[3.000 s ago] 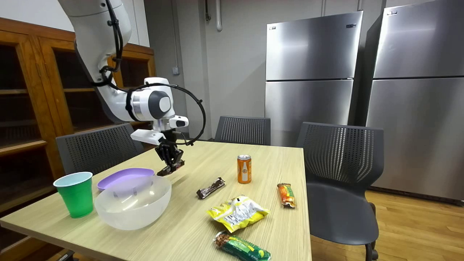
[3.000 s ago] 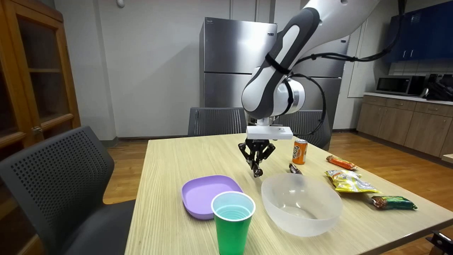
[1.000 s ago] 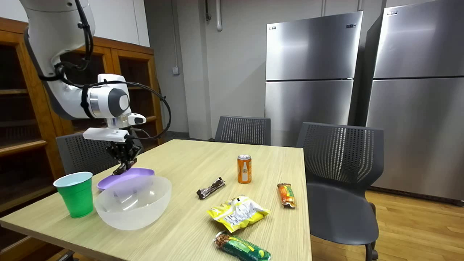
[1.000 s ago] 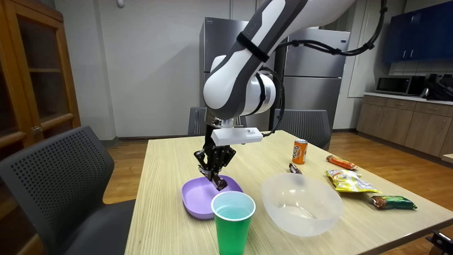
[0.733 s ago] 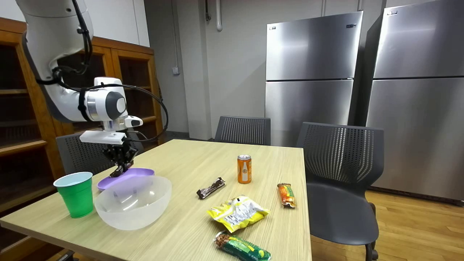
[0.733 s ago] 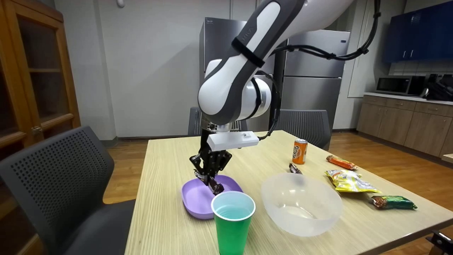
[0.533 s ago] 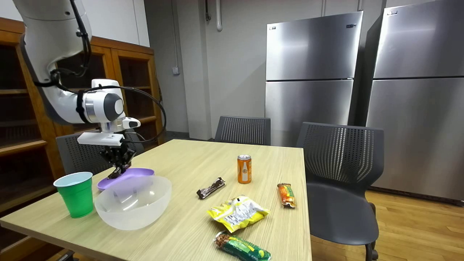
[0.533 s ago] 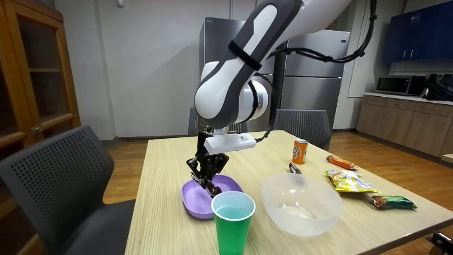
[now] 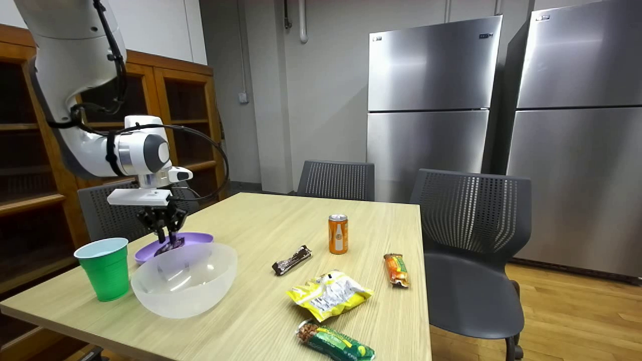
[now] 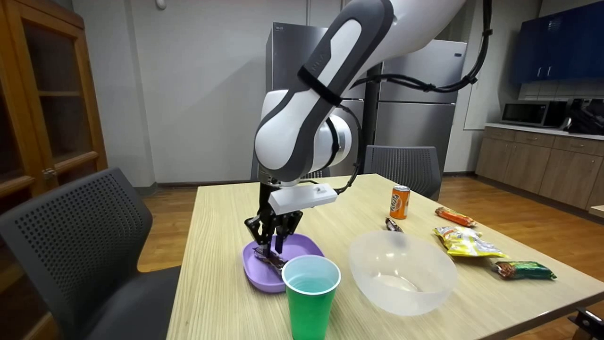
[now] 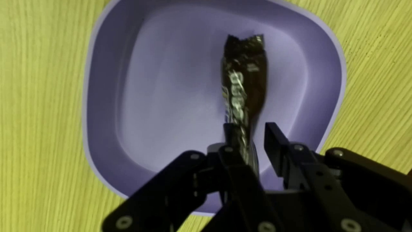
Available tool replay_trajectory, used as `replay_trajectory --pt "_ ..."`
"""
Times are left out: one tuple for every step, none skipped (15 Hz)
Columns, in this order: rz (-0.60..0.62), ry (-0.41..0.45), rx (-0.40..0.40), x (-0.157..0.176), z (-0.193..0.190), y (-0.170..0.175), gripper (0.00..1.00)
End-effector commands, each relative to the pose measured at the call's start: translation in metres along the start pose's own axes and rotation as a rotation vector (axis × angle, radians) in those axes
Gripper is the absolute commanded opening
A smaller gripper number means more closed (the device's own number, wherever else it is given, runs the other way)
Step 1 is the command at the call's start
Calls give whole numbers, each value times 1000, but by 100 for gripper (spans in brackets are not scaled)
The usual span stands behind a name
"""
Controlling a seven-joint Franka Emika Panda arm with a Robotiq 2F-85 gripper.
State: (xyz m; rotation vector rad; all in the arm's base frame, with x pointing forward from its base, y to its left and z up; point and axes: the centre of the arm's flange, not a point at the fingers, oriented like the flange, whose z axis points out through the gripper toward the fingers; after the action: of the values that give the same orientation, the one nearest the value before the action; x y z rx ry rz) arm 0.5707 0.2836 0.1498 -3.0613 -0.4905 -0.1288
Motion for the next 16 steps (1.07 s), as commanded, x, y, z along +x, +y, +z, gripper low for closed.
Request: replay_trajectory --pt "-45 17 -23 2 -8 -4 62" --pt "-47 18 -29 0 -12 -3 70" --pt "-48 17 -29 -1 -16 -2 77" --pt "-50 13 -30 -3 -22 1 86" --pt "-49 15 -29 -3 -27 4 92" --pt "-48 17 -26 -4 -34 7 99" --pt "-48 20 -23 -4 -40 11 100" --pt "-50 20 -18 -3 -46 15 100" --pt "-51 20 -14 -3 -52 21 100" --pt "-49 24 -12 -2 -57 27 100" --pt "-44 23 -7 0 -62 35 100" --pt "-36 25 -9 0 -66 42 100" --pt "-29 24 -10 2 -66 51 100" --pt "-23 22 -12 2 -68 58 100" --pt "-11 16 -13 2 -69 68 100" --pt "0 9 -15 2 -71 77 100"
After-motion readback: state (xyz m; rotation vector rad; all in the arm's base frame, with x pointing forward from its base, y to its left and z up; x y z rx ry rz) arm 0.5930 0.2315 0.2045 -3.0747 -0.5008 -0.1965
